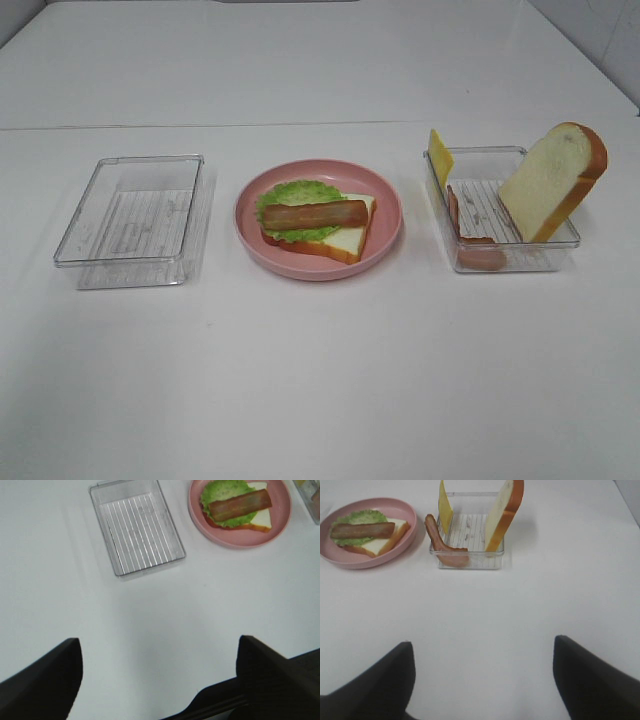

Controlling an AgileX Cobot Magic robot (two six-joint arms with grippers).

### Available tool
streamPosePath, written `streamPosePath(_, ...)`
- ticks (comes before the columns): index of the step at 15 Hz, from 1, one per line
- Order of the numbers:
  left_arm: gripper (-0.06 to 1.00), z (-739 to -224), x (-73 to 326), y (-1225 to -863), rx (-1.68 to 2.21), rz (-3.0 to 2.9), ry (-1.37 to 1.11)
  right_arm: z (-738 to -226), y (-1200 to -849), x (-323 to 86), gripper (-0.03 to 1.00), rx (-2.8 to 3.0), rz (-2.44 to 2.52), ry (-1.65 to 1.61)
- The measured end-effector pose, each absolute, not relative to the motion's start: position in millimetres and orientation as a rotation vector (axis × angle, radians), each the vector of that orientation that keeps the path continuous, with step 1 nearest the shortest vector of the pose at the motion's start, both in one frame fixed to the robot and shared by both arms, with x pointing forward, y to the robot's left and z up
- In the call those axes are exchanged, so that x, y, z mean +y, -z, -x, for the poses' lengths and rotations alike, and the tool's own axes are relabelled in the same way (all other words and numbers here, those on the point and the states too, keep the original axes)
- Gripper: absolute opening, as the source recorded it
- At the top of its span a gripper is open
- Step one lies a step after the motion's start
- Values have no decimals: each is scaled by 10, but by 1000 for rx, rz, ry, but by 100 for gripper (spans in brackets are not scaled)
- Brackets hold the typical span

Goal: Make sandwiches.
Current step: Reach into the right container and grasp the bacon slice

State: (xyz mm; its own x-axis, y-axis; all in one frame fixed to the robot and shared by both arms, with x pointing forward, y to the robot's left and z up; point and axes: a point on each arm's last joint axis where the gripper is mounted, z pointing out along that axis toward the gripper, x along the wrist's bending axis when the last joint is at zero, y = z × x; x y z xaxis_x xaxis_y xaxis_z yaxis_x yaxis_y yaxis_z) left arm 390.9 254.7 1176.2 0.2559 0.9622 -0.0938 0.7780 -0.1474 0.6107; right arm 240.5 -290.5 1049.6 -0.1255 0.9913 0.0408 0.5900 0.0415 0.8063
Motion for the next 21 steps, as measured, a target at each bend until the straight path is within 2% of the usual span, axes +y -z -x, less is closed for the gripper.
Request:
streamPosePath(5,79,-3040,2812,-11134,1531,-1928,-546,-2908,-10578,-2841,73,1808,-1687,-963)
streamPosePath(12,79,-2469,2975,-10606,1384,-1746,-712,-3641,-10786,-2802,73,1905,-1829,-846)
streamPosePath(15,79,-2335,3032,-10539,1331,-1678,-795,-4073,-10958,-2781,73,1946,-1857,-801)
streamPosePath(16,79,-2339,3043,-10529,1332,-1678,-813,-4424,-11059,-2760,73,2002,-1893,-745)
streamPosePath(21,79,-2343,3043,-10524,1331,-1677,-815,-5120,-11122,-2640,73,2179,-1986,-702)
